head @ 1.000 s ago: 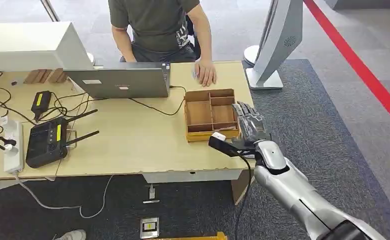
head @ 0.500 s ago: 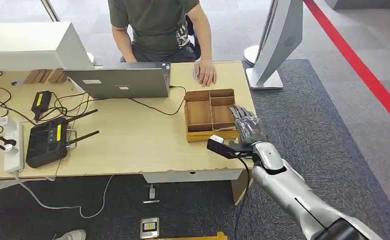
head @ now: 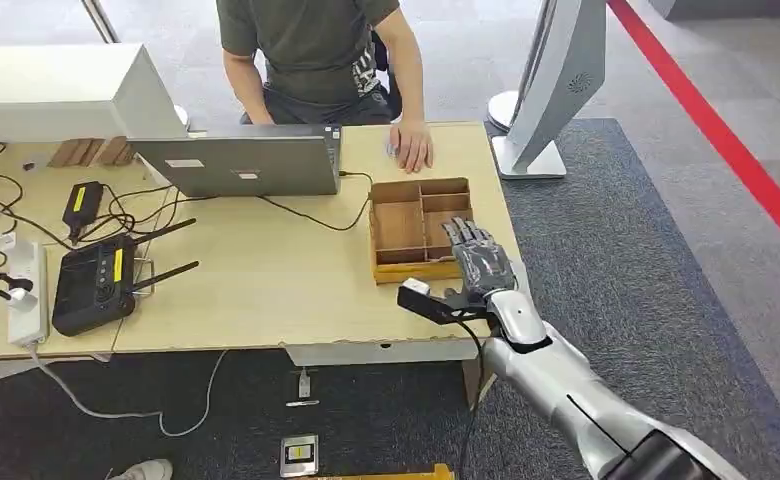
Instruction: Pass the card to the sensor for recognition and then transmit it.
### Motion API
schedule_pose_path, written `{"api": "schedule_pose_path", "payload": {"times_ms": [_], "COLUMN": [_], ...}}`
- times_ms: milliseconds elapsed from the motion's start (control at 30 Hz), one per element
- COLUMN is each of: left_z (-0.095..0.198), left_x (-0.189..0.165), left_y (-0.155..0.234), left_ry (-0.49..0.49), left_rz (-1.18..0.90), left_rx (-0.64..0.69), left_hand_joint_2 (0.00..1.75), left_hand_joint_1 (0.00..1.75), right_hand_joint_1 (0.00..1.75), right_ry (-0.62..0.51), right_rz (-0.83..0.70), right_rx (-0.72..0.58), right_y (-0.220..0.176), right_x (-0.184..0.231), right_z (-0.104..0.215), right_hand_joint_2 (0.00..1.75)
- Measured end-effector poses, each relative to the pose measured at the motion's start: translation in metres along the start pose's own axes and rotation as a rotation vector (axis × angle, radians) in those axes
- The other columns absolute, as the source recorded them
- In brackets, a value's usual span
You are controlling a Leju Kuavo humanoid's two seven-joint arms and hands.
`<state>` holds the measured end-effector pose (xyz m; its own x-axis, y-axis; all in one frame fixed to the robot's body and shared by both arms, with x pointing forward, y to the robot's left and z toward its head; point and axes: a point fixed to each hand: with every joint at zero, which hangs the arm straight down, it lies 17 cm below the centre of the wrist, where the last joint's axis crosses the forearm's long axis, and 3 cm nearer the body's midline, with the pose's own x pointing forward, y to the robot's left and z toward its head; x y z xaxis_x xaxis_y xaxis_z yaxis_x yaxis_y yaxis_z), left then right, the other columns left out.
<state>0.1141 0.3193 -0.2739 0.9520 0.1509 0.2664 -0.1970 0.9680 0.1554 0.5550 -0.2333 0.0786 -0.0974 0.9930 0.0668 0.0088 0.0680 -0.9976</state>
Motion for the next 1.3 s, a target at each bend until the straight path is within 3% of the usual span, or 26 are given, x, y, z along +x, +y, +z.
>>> {"api": "schedule_pose_path", "payload": {"times_ms": [433,1300], "left_z": [0.000,0.000], "left_x": [-0.001,0.000], "left_y": [0.001,-0.002], "left_ry": [0.006,-0.005], "left_rz": [-0.004,-0.037], "left_rx": [0.003,-0.020], "left_hand_joint_2": [0.00,0.00], "left_hand_joint_1": [0.00,0.00], "right_hand_joint_1": [0.00,0.00], "right_ry": [0.023,0.088], "right_rz": [0.042,0.082], "right_rx": [-0.022,0.012], "right_y": [-0.021,-0.008], "right_x": [-0.015,-0.057], "right_z": [-0.014,-0.003], "right_hand_joint_2": [1.75,1.75]}}
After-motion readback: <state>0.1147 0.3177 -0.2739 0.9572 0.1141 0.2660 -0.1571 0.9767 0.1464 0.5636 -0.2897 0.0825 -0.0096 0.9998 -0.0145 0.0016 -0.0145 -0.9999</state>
